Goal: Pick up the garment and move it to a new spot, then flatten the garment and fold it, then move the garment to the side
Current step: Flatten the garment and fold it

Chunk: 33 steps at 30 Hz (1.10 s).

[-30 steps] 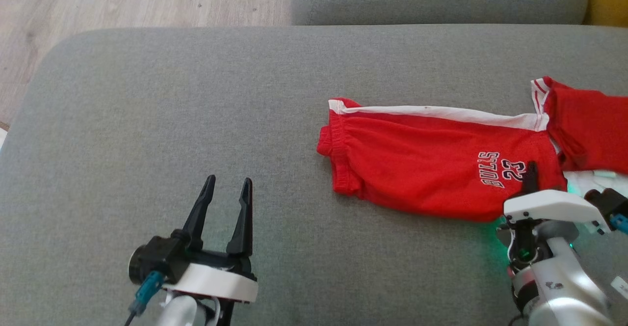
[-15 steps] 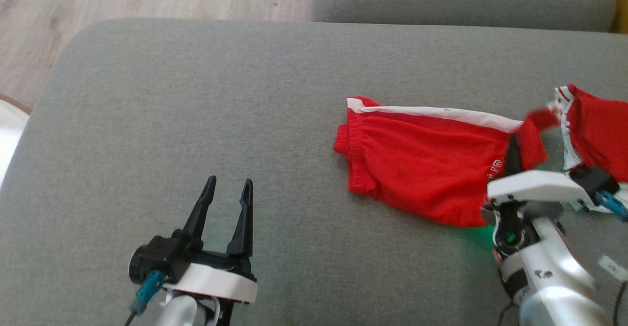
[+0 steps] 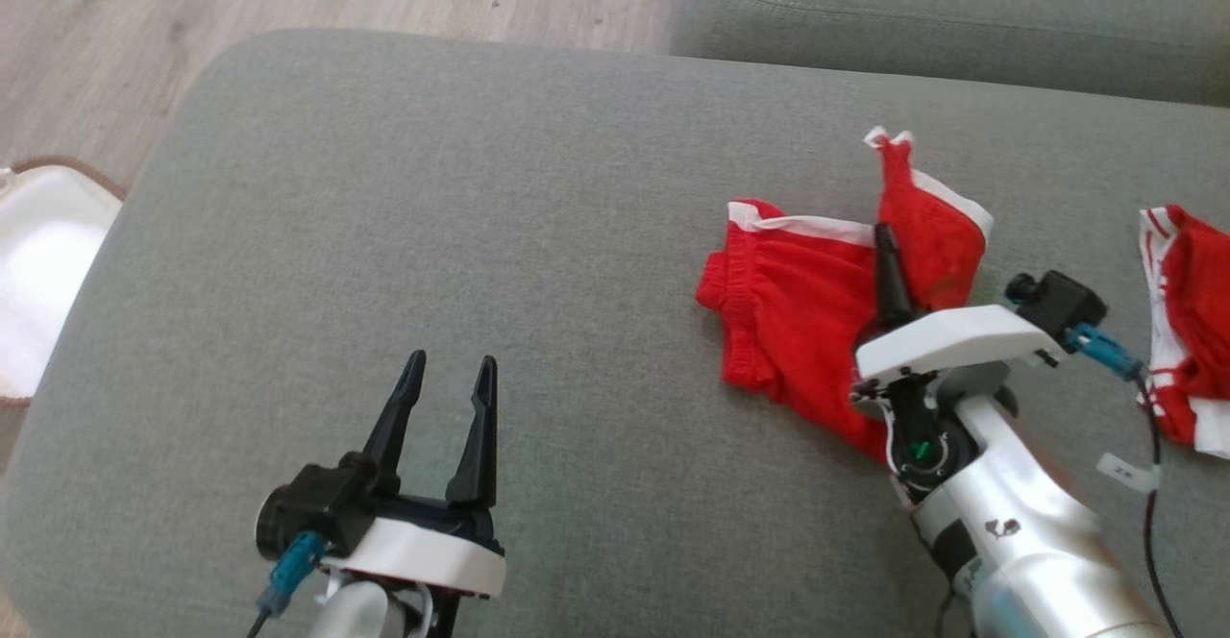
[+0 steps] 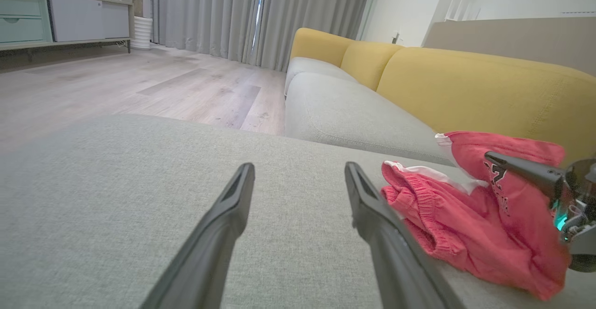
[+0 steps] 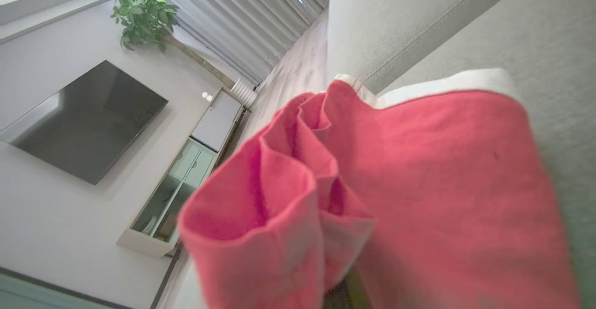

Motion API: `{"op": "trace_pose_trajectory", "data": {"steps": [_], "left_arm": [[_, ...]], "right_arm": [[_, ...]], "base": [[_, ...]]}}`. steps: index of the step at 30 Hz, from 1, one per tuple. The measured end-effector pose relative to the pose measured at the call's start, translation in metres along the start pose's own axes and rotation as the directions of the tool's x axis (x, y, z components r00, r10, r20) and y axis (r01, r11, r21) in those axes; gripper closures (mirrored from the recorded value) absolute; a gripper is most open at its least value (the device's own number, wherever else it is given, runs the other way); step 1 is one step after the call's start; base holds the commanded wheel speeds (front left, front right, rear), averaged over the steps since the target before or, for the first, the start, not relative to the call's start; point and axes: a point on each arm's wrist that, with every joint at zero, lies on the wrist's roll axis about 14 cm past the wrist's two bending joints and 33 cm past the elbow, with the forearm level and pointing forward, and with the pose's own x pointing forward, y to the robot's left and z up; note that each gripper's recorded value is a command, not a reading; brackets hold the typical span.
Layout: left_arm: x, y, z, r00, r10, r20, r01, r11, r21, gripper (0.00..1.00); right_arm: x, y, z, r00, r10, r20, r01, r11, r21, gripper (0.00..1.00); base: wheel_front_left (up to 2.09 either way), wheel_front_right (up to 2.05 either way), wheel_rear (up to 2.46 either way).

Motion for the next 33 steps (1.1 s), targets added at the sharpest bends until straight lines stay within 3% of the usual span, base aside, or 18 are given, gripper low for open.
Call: {"op": "trace_pose_trajectory", "data": {"steps": [10,20,21,22,23,29,33], "left_arm": [[-0.01,0.014,-0.003,0.999,0.051,-0.01,-0.051,0.999,0.002,0.0],[-0.016,0.023,-0.005,0.996,0.082,-0.017,-0.082,0.997,0.004,0.0],[-0.016,0.023,-0.005,0.997,0.082,-0.016,-0.082,0.997,0.004,0.0],[-0.016,0.023,-0.004,0.997,0.082,-0.016,-0.081,0.997,0.004,0.0],[-0.015,0.023,-0.004,0.997,0.081,-0.016,-0.081,0.997,0.004,0.0],[-0.009,0.015,-0.006,0.998,0.052,-0.019,-0.052,0.999,0.002,0.0],[-0.004,0.008,-0.006,0.999,0.027,-0.021,-0.027,1.0,0.001,0.0]], "right_arm": [[0.013,0.038,-0.026,0.991,0.103,-0.086,-0.105,0.994,-0.011,1.0],[0.005,0.035,-0.068,0.97,0.103,-0.221,-0.125,0.988,-0.091,1.0],[0.003,0.035,-0.072,0.965,0.104,-0.239,-0.132,0.986,-0.105,0.78],[0.001,0.035,-0.077,0.961,0.106,-0.255,-0.14,0.983,-0.117,0.04],[-0.001,0.036,-0.081,0.957,0.11,-0.27,-0.148,0.981,-0.125,0.0],[-0.024,0.041,-0.115,0.891,0.129,-0.436,-0.235,0.952,-0.198,0.0],[-0.033,0.043,-0.119,0.876,0.138,-0.462,-0.26,0.942,-0.212,0.0]], "base": [[0.0,0.0,0.0],[0.0,0.0,0.0],[0.0,0.0,0.0],[0.0,0.0,0.0],[0.0,0.0,0.0],[0.0,0.0,0.0],[0.0,0.0,0.0]]}}
